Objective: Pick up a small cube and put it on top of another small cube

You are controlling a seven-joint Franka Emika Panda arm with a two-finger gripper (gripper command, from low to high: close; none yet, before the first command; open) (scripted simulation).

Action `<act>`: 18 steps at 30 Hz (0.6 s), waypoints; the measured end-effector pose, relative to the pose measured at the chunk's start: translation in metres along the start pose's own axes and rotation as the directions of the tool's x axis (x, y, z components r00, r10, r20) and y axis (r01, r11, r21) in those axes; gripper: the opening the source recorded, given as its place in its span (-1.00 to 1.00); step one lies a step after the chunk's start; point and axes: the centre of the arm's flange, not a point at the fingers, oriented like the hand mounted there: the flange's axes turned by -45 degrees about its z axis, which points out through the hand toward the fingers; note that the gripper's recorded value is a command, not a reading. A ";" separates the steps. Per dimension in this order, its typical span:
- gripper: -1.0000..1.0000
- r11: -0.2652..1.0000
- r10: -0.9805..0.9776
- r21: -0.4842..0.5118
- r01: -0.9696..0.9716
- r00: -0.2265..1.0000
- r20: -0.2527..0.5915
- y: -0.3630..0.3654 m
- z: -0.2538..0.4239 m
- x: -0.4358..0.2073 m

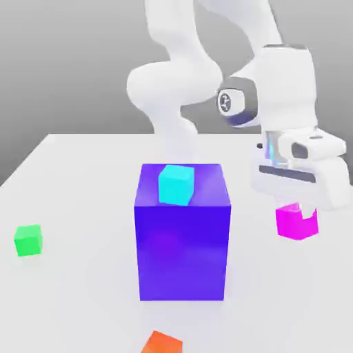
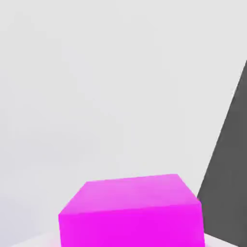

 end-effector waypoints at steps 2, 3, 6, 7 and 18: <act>-1.00 0.998 0.048 -0.031 -0.047 0.999 0.021 0.014 -0.008 -0.024; -1.00 0.997 0.071 -0.045 -0.070 0.997 0.033 0.020 -0.012 -0.037; -1.00 0.987 0.142 -0.089 -0.136 0.987 0.069 0.035 -0.026 -0.079; -1.00 0.982 0.166 -0.103 -0.157 0.983 0.082 0.039 -0.031 -0.094; -1.00 0.952 0.304 -0.049 -0.301 0.923 0.237 -0.020 -0.059 -0.295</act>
